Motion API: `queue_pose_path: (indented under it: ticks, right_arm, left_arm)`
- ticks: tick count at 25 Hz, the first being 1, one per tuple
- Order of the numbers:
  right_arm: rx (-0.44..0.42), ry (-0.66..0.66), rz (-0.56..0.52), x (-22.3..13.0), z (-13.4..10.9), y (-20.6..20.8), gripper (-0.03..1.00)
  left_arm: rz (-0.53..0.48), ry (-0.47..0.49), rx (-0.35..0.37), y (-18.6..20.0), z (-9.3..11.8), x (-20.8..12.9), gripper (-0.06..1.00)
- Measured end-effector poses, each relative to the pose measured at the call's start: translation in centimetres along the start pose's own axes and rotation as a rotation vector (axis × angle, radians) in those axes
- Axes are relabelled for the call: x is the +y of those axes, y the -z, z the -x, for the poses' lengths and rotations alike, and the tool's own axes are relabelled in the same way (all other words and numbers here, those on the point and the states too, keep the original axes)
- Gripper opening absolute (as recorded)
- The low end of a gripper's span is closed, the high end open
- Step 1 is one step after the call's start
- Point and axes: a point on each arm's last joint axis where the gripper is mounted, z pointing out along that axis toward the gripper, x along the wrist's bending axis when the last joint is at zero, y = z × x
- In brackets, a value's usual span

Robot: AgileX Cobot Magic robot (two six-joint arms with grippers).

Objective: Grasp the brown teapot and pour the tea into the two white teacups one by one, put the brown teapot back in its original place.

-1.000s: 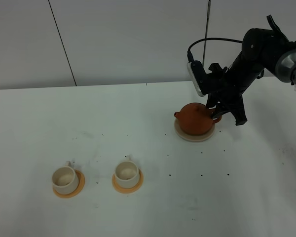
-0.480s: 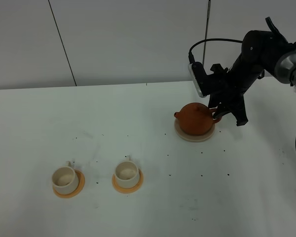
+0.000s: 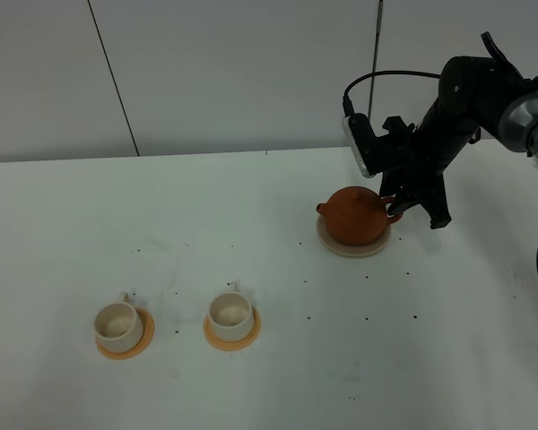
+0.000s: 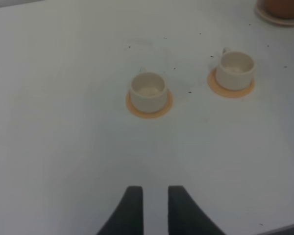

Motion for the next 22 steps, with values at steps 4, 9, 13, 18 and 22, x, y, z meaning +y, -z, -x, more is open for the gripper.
queue_pose_path:
  ticks: [4, 9, 13, 18, 22]
  right_arm:
    - [0.001, 0.000, -0.003, -0.03, -0.01, 0.00, 0.24]
    - [0.003, -0.004, -0.002, -0.02, -0.02, 0.00, 0.23]
    - [0.013, -0.018, -0.001, -0.01, -0.12, 0.00, 0.22]
    - [0.013, -0.029, -0.002, -0.02, -0.12, 0.00, 0.16]
    - [0.013, -0.030, 0.001, 0.01, -0.12, 0.00, 0.11]
  left_arm:
    - [0.000, 0.000, 0.000, 0.00, 0.00, 0.00, 0.20]
    - [0.000, 0.000, 0.000, 0.00, 0.00, 0.00, 0.20]
    - [0.000, 0.000, 0.000, 0.00, 0.00, 0.00, 0.20]
    - [0.000, 0.000, 0.000, 0.00, 0.00, 0.00, 0.20]
    - [0.000, 0.000, 0.000, 0.00, 0.00, 0.00, 0.20]
